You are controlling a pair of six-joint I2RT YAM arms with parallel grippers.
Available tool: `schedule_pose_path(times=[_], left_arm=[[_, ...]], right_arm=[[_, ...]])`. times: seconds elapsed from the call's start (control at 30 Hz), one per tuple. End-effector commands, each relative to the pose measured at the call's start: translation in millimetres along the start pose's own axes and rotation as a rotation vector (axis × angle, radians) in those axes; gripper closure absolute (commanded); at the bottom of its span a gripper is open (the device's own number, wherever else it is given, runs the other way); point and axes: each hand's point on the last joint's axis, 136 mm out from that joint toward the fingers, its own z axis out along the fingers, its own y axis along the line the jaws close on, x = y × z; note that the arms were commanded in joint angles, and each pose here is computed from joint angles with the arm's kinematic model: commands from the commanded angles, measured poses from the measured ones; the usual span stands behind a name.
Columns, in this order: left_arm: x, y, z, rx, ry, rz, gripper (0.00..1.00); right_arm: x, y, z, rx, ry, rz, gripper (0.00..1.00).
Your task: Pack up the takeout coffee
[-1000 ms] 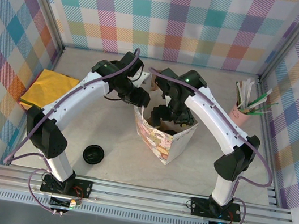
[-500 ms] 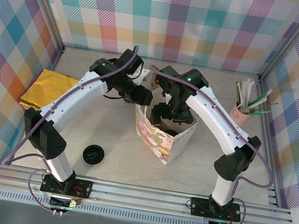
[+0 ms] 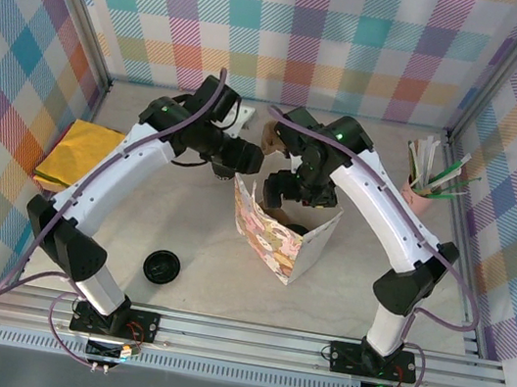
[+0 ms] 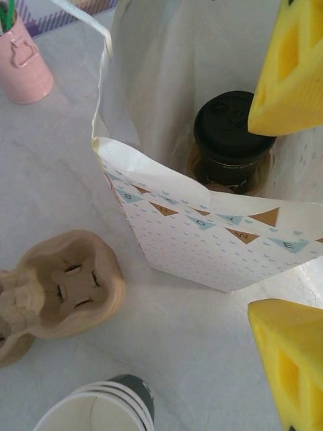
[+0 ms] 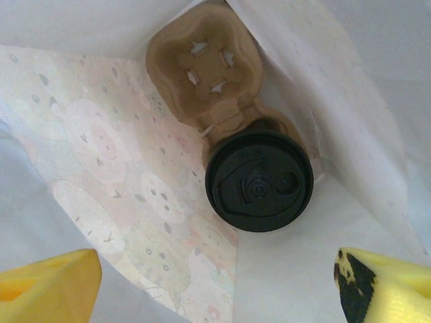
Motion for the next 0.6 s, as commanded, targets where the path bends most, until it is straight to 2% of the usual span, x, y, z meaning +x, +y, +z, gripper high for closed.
schedule_pose_path(times=[0.0,0.27,0.37,0.43,0.57], left_arm=[[-16,-2,-32,-0.014,-0.107,-0.018,0.32],[-41,30,-80,-0.143,-0.323,-0.114,0.13],[-45,46,-95,-0.205,-0.393,-0.152,0.11],[-44,63,-106,-0.268,-0.449,-0.194,0.00],[-37,98,-123,-0.394,-0.525,-0.276,0.00]], right_arm=[[24,-18,-21,0.065,0.038,0.006,0.11],[23,-31,-35,0.110,-0.012,0.013,0.10],[23,-38,-42,0.128,-0.045,0.015,0.10],[21,-43,-48,0.139,-0.077,0.026,0.08],[16,-60,-62,0.163,-0.156,0.069,0.06]])
